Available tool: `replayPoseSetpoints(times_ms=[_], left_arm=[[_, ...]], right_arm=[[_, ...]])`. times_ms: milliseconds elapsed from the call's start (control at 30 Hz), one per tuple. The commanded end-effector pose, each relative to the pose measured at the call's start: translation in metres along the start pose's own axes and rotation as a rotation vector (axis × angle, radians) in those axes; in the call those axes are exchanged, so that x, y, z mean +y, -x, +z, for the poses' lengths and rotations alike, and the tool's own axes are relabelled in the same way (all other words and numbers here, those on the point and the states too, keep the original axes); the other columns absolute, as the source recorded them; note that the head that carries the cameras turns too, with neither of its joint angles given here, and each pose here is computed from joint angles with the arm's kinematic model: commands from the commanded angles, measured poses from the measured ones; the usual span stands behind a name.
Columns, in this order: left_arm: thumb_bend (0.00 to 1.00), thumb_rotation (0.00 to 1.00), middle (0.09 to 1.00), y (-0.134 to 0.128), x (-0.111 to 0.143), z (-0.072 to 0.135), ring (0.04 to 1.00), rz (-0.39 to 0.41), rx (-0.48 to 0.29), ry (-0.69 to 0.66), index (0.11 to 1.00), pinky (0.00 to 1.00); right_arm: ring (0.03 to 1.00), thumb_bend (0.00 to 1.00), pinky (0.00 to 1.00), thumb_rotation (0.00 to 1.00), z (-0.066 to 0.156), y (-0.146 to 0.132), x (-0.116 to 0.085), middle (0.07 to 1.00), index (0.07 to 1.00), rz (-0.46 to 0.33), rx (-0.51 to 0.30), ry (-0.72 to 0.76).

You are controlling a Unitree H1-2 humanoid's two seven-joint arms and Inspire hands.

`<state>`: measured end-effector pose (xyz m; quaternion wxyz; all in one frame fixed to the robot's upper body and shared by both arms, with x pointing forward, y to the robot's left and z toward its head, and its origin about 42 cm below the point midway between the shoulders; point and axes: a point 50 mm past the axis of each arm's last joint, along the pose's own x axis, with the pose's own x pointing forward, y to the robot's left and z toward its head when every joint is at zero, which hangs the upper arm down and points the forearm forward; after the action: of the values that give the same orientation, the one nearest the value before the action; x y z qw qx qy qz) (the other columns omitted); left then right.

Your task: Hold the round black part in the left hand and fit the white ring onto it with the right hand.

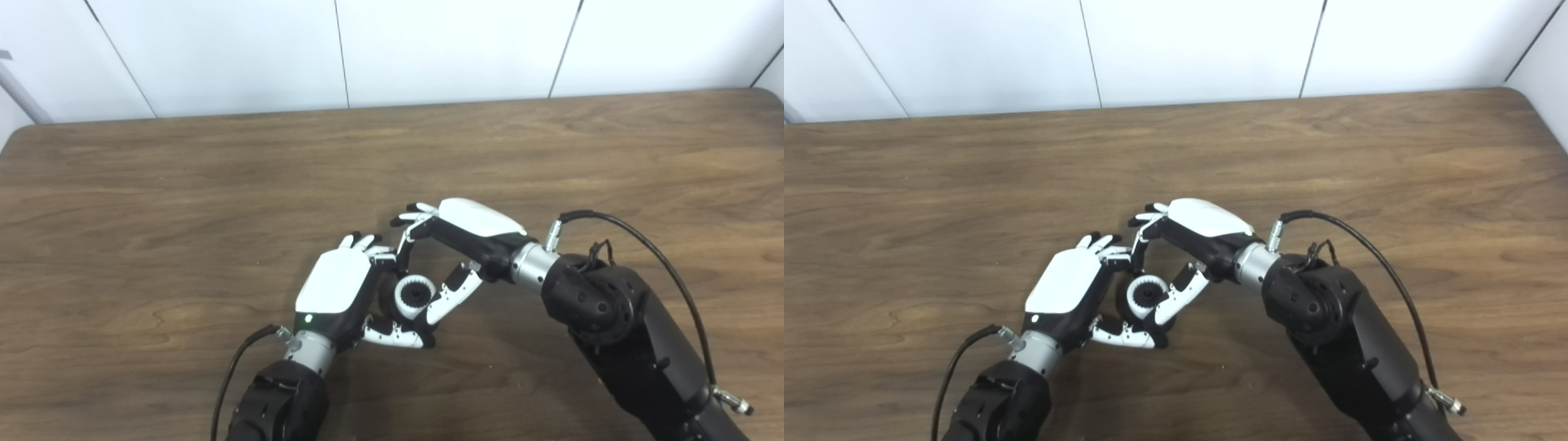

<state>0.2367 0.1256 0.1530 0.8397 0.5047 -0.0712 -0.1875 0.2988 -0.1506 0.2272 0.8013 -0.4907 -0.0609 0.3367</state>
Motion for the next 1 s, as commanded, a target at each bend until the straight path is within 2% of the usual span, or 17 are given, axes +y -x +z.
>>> replayPoseSetpoints(times_ms=[0,267,667,967], left_arm=[[0.52,0.05,0.793,-0.002,0.001,0.004,0.926,0.005,-0.014,0.006,0.485,1.00],[0.52,0.05,0.795,-0.002,0.001,0.002,0.927,0.007,-0.011,0.006,0.485,1.00],[0.52,0.05,0.800,-0.002,0.001,-0.002,0.934,0.002,-0.002,0.005,0.485,1.00],[0.52,0.05,0.796,-0.003,0.002,-0.008,0.930,0.011,0.007,-0.001,0.484,1.00]], right_arm=[[0.994,0.98,0.96,0.29,0.010,0.002,-0.018,0.910,0.636,-0.074,-0.046,0.042],[0.986,0.99,0.94,0.29,0.009,0.007,-0.029,0.902,0.635,-0.103,-0.041,0.026],[0.966,0.98,0.83,0.24,-0.008,0.030,-0.066,0.888,0.613,-0.220,0.017,-0.017],[0.954,0.97,0.85,0.27,-0.021,0.037,-0.086,0.876,0.609,-0.272,0.056,-0.021]])
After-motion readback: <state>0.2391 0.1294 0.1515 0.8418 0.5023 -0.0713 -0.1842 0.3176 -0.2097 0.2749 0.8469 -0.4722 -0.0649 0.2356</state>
